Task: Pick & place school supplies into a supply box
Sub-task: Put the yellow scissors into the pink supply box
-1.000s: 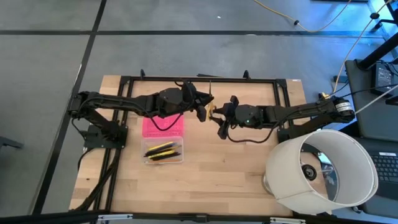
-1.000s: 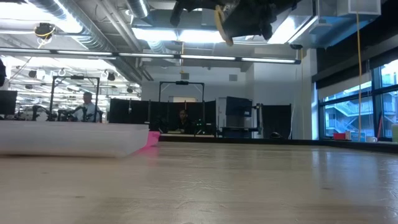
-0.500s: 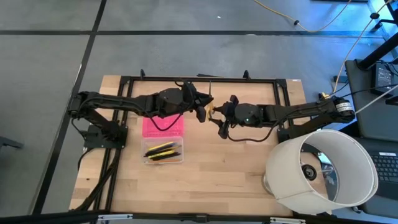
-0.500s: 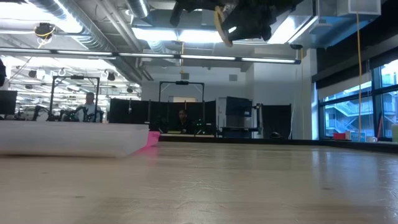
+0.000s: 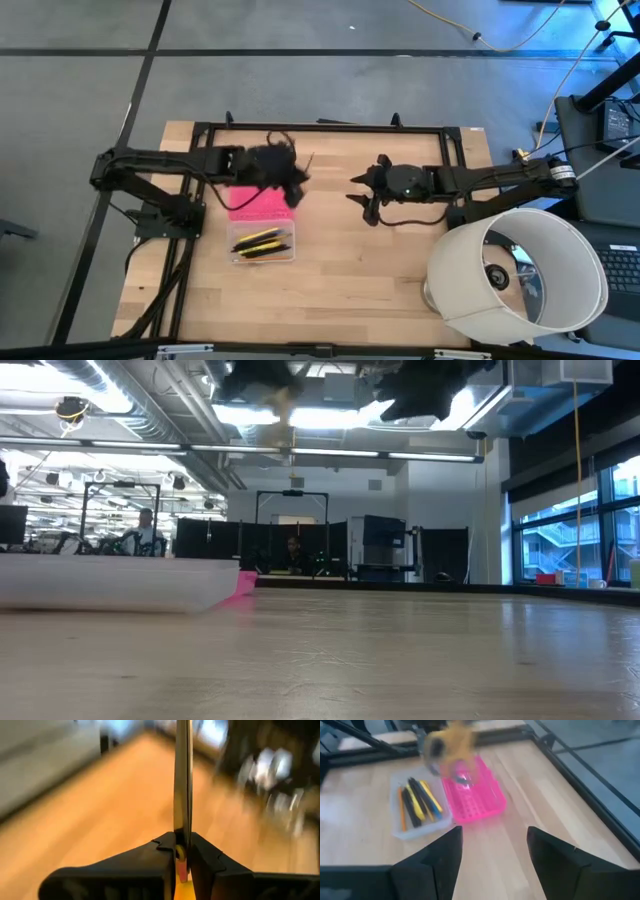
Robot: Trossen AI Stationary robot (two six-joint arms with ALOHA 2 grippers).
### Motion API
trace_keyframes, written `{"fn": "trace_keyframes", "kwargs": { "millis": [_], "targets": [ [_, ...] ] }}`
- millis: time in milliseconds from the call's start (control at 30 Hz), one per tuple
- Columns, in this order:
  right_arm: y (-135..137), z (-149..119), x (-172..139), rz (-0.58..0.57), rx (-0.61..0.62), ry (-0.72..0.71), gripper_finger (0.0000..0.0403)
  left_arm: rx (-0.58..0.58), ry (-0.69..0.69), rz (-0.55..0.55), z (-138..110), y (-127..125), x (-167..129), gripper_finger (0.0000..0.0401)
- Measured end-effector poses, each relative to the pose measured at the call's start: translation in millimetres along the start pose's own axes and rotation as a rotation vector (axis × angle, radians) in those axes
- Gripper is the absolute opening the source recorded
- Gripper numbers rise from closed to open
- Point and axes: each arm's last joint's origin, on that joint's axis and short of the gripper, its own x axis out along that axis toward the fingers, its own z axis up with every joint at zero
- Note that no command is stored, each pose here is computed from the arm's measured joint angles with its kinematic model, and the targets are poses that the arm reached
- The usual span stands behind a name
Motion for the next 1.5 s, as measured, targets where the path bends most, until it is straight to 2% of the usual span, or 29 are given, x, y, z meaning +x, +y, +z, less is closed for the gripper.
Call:
{"fn": "trace_keyframes", "kwargs": {
  "millis": [200,400,600,833,1133,1500],
  "targets": [
    [-8.0,-7.9,4.5,-0.041,0.007,0.086,0.0225,0.093,0.357,0.116,-45.4,-4.1,-9.4,0.0018],
    [-20.1,-10.1,6.4,-0.091,0.08,0.122,0.0225,0.141,0.566,0.203,-79.6,-17.8,-17.1,0.0018],
    [-27.1,-8.2,7.9,-0.112,0.098,0.111,0.0225,0.259,0.734,0.224,-108.1,-32.4,8.8,0.0018],
    [-27.2,-8.1,7.9,-0.114,0.109,0.109,0.0225,0.407,0.977,0.331,-142.3,-31.5,42.8,0.0018],
    [-27.3,-8.1,8.0,-0.116,0.135,0.108,0.0225,0.543,1.076,0.335,-164.3,-31.8,68.5,0.0027],
    [-27.3,-8.2,7.9,-0.116,0.146,0.108,0.0225,0.534,1.066,0.323,-166.6,-32.1,76.1,0.0031]
  ]
}}
